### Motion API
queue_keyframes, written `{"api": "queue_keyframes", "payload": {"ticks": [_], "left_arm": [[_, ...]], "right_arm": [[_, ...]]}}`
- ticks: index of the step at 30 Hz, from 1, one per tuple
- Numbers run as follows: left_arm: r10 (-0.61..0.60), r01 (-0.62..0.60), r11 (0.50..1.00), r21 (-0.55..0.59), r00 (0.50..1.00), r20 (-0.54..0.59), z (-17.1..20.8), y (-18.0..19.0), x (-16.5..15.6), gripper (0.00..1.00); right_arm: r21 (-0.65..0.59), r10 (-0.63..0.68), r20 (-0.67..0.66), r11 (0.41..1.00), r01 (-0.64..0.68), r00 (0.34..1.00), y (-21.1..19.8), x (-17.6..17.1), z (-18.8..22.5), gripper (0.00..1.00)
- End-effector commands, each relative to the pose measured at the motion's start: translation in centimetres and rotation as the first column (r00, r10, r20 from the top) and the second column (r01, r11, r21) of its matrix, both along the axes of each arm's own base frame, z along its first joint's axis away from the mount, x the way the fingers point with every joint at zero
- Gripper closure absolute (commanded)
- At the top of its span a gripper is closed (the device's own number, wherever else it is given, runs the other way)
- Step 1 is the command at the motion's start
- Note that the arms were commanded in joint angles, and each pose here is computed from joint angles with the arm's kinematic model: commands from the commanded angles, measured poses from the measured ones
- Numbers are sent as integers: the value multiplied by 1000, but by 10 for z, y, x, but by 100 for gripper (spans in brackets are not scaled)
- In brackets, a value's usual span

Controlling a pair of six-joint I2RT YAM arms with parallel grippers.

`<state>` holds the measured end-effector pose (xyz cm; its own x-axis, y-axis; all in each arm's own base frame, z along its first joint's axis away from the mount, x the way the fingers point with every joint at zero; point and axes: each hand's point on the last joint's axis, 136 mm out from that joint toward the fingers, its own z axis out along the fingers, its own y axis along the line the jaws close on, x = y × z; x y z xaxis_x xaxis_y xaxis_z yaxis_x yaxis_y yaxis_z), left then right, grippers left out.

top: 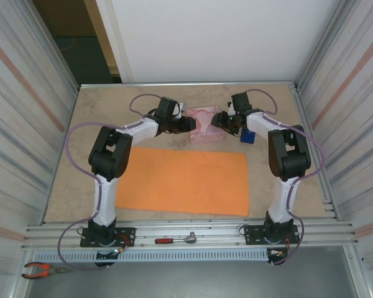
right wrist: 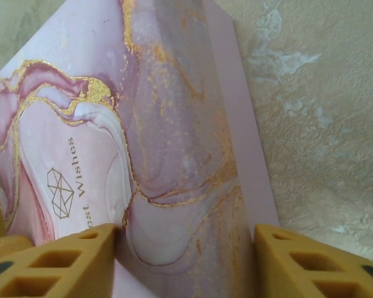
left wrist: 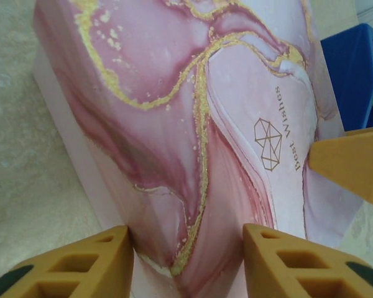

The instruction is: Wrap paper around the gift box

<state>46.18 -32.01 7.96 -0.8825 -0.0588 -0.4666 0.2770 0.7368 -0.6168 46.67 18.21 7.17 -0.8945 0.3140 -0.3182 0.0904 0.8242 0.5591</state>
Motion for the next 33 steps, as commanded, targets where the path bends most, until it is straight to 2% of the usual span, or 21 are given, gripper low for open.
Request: {"api": "queue_keyframes", "payload": {"ticks": [1, 3, 7, 12, 17, 22, 28, 33], "left_arm": [[-94, 93, 995, -42, 995, -19, 5, -20, -15, 60], [-111, 112, 992, -55, 994, 10, 19, -20, -20, 61], [-135, 144, 987, -68, 984, 119, 72, -16, -41, 61], [-137, 152, 985, -77, 976, 170, 105, -2, -81, 61], [-109, 126, 987, -95, 980, 168, 110, 17, -123, 61], [-76, 94, 988, -126, 987, 139, 113, 35, -166, 61], [-61, 73, 992, -103, 991, 119, 118, 59, -214, 60], [-16, 24, 997, -80, 995, 94, 100, 78, -234, 58]], "right_arm": [[64, 81, -15, 995, -80, 997, 34, -16, 4, 61], [72, 102, 9, 992, -102, 995, 43, -25, 17, 65], [68, 137, 77, 987, -142, 988, 64, -48, 48, 66], [47, 183, 138, 980, -191, 973, 92, -87, 74, 66], [34, 200, 166, 978, -208, 966, 110, -131, 84, 67], [26, 211, 147, 976, -217, 966, 126, -181, 74, 66], [2, 226, 109, 974, -227, 968, 134, -229, 64, 66], [-11, 202, 62, 979, -201, 978, 131, -254, 45, 66]]}}
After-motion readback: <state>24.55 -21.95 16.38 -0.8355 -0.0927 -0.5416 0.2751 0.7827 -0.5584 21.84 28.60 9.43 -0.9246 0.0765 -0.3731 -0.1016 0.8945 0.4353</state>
